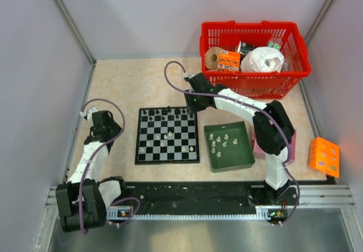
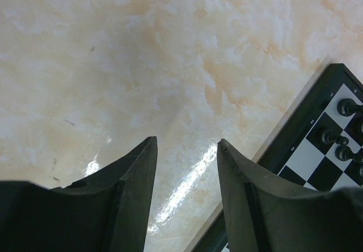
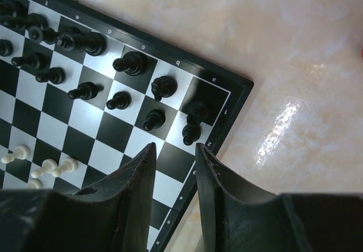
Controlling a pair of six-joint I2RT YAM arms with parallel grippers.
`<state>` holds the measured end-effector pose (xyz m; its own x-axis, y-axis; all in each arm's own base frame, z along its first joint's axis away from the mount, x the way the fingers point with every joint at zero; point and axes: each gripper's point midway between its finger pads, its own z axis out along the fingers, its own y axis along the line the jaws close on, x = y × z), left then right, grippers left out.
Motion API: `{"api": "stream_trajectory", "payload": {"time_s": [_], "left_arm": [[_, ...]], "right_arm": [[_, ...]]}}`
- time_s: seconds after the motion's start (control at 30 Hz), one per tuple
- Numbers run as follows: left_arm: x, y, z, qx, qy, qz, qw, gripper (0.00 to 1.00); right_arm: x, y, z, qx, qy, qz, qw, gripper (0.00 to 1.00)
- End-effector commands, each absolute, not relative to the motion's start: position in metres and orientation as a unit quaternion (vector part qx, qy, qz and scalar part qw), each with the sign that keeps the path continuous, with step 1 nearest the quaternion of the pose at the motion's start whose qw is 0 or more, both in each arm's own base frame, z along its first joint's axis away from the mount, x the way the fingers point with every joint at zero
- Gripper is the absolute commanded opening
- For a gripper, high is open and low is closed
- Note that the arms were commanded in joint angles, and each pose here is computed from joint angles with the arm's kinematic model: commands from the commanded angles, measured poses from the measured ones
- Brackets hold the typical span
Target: Set up the chess pieces on the board
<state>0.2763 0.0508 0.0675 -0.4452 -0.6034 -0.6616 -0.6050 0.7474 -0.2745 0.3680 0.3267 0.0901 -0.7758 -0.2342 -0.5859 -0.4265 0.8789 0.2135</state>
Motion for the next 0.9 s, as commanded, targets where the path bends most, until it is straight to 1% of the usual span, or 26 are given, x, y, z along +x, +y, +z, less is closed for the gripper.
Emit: {"api": "stream_trajectory", "payload": {"time_s": [0.0, 0.4, 0.57, 0.67, 0.87], "left_arm": [[0.289, 0.054, 0.084, -0.351, 0.836, 0.0, 0.421, 0.52], [0.29, 0.05, 0.083, -0.354, 0.836, -0.013, 0.419, 0.52], [0.292, 0.05, 0.085, -0.353, 0.836, -0.015, 0.421, 0.52], [0.291, 0.049, 0.085, -0.353, 0.836, -0.017, 0.42, 0.52], [0.291, 0.049, 0.084, -0.354, 0.835, -0.018, 0.42, 0.52]], "right_arm": [[0.374, 0.334, 0.1, -0.171, 0.924, 0.178, 0.292, 0.34], [0.374, 0.332, 0.083, -0.176, 0.933, 0.163, 0.27, 0.29], [0.374, 0.332, 0.075, -0.178, 0.935, 0.159, 0.261, 0.25], [0.375, 0.332, 0.075, -0.178, 0.935, 0.159, 0.261, 0.23], [0.375, 0.334, 0.076, -0.184, 0.933, 0.159, 0.264, 0.21]]}}
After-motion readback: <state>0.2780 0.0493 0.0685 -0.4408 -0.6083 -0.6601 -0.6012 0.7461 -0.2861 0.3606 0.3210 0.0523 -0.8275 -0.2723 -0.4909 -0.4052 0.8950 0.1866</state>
